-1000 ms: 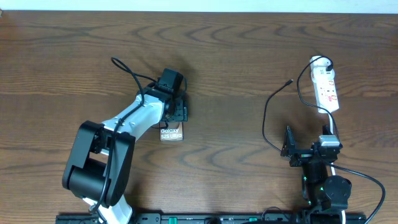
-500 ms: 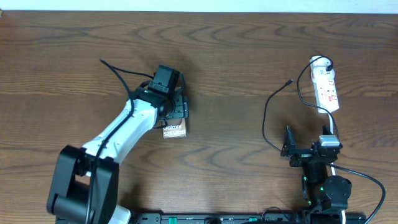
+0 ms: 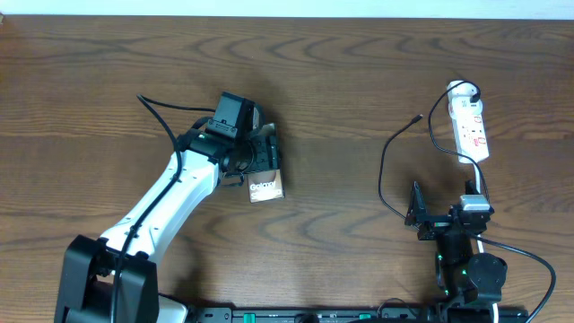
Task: Plug charger to phone and switch on socket
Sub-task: 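Lift the phone with the left gripper and tilt it upright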
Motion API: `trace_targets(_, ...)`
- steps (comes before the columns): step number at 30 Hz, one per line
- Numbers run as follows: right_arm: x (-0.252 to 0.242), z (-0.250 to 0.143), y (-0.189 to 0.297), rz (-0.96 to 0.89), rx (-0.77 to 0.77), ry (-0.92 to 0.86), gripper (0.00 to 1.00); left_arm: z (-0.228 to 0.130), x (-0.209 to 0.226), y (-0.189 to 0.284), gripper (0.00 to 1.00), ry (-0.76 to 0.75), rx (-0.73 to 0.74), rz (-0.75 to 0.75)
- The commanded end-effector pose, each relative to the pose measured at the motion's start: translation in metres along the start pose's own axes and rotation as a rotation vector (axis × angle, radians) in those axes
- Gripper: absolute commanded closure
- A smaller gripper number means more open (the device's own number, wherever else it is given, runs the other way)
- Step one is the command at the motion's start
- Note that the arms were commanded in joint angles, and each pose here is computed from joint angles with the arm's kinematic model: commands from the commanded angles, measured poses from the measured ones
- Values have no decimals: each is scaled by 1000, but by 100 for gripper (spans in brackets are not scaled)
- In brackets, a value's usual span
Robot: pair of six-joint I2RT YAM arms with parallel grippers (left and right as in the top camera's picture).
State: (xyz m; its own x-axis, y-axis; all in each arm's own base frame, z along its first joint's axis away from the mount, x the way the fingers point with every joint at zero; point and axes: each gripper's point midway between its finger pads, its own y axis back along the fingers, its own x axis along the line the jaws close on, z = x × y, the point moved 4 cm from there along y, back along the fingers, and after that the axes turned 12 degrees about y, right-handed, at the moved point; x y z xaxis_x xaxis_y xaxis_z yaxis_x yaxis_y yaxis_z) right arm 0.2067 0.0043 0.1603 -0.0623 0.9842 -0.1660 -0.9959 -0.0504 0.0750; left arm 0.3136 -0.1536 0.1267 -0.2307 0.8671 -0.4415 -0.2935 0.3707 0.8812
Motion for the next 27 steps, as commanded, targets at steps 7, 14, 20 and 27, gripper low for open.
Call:
trace_targets(7, 1, 0, 0, 1, -3, 16, 1, -13, -23, 14, 41, 38, 88, -152)
trace_targets(14, 1, 0, 0, 1, -3, 16, 1, -19, -31, 16, 40, 69, 144, -209)
trace_targets(20, 1, 0, 0, 1, -3, 16, 1, -22, -34, 17, 41, 96, 172, -232)
trace_targets(27, 1, 0, 0, 1, -3, 16, 1, -26, -38, 19, 41, 153, 209, -255)
